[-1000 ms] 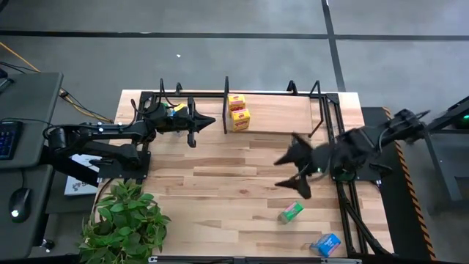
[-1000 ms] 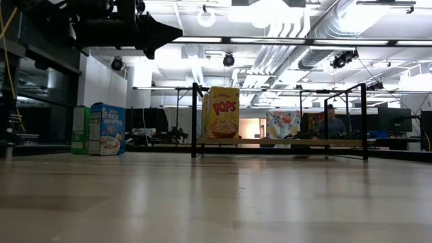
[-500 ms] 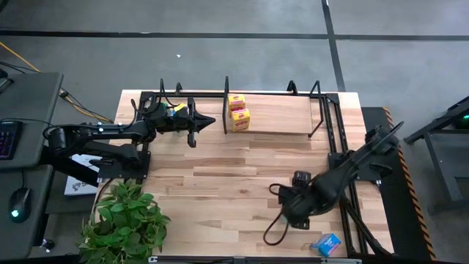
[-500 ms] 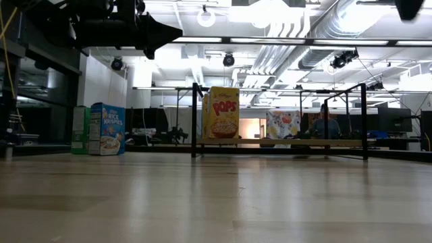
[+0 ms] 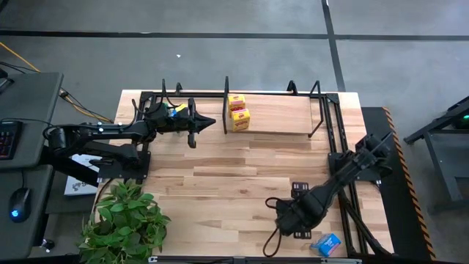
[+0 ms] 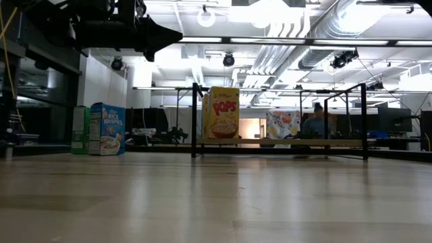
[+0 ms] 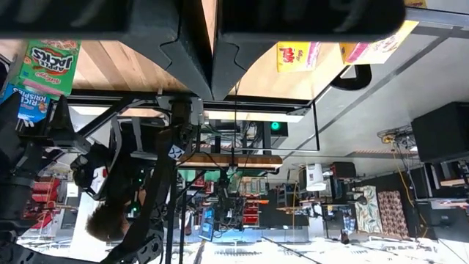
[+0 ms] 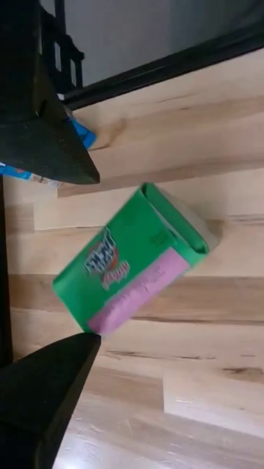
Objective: Stack cereal on shelf
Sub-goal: Put the bottom green cereal box on the shelf
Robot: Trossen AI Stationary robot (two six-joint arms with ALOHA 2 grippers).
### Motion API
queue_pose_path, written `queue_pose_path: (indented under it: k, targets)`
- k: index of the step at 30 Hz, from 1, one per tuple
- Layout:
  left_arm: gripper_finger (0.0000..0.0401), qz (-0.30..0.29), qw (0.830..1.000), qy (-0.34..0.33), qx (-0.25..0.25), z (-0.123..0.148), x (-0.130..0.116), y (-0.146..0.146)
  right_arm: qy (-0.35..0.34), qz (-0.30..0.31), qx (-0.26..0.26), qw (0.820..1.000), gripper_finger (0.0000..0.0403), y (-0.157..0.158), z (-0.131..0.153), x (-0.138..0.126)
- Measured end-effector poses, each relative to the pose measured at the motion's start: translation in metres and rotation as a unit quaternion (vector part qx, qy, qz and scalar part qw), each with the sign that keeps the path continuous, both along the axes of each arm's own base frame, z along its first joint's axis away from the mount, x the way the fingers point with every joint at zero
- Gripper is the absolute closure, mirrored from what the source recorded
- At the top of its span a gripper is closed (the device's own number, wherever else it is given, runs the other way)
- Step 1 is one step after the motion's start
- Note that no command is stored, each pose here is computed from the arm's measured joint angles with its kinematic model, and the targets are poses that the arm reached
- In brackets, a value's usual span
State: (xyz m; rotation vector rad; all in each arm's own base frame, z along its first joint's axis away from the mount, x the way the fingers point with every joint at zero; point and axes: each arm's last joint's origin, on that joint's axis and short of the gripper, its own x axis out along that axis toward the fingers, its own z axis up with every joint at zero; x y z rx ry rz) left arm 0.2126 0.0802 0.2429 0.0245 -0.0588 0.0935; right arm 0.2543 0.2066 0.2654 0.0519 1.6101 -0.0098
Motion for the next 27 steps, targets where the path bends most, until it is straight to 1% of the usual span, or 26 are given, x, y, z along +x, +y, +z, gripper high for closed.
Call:
queue_pose_path:
  k: [5,8,13,22,27]
  targets:
    - [0.0401,0.0,1.0,0.0,0.0,0.0,0.0,0.0,-0.029,0.021,-0.035,0.999,0.0061,0.0034,0.0,-0.0027]
    - [0.0401,0.0,1.0,0.0,0.0,0.0,0.0,0.0,-0.04,0.023,-0.048,0.998,0.0061,0.0036,0.0001,-0.0029]
    - [0.0401,0.0,1.0,0.0,0.0,0.0,0.0,0.0,-0.039,0.03,-0.047,0.998,0.0061,0.0046,-0.0001,-0.0037]
    - [0.0401,0.0,1.0,0.0,0.0,0.0,0.0,0.0,-0.041,0.064,-0.044,0.996,0.0061,0.0054,-0.0005,-0.0032]
    - [0.0401,0.0,1.0,0.002,-0.001,-0.0005,0.0,0.0,-0.042,0.062,-0.044,0.996,0.0061,0.0055,-0.0005,-0.0031]
